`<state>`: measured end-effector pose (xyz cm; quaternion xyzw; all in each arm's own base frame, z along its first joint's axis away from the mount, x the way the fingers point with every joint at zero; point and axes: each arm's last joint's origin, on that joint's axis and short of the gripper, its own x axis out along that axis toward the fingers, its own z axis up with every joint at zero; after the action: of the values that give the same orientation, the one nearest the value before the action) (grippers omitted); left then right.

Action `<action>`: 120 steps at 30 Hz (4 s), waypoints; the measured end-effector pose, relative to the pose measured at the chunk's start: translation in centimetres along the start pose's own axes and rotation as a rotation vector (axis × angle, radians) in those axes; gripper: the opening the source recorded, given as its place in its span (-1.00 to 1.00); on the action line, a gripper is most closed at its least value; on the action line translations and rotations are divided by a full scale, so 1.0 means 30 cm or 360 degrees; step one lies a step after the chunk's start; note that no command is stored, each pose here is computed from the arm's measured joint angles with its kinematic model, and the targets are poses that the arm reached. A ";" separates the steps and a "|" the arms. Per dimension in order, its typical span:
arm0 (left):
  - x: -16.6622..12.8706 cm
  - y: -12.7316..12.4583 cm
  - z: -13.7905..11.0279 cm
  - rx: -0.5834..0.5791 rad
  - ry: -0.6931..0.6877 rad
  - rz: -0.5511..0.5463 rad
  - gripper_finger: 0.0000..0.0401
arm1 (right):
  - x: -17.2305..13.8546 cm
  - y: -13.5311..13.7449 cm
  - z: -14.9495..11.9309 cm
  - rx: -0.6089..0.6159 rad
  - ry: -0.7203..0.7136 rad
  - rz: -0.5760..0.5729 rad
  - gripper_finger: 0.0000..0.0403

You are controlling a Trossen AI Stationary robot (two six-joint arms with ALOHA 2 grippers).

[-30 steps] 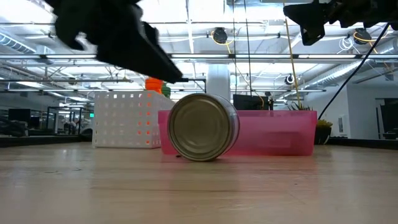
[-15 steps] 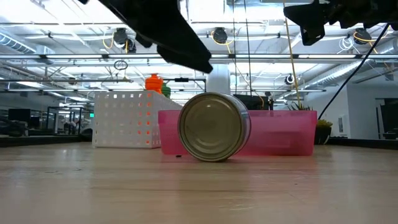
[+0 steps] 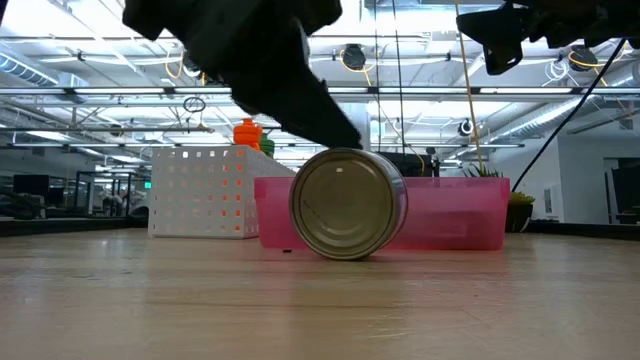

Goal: Pick & Place Food Item
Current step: Put the blue and pink tuna can into the red bin, then return to home position

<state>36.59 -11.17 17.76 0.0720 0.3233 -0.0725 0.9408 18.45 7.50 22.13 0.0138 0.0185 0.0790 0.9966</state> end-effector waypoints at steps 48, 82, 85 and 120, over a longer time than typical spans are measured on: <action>-0.076 0.200 0.013 0.0924 0.0513 0.1048 0.05 | 0.002 -0.008 -0.004 -0.0003 0.0018 -0.0021 0.07; -0.012 0.329 -0.045 0.0256 0.0382 0.0736 0.50 | 0.002 -0.008 -0.007 -0.0010 0.0033 -0.0021 0.07; -0.015 0.344 -0.048 0.0212 0.0396 0.0839 0.45 | 0.002 -0.008 -0.007 -0.0009 0.0033 -0.0021 0.07; -1.180 0.225 -0.211 -0.0404 -0.0739 0.0441 0.39 | 0.002 -0.008 -0.005 -0.0007 0.0029 -0.0020 0.07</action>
<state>6.42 -0.24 35.32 -0.0213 0.0929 0.0831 0.9920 18.54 7.26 21.96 0.0110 0.0274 0.0728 0.9969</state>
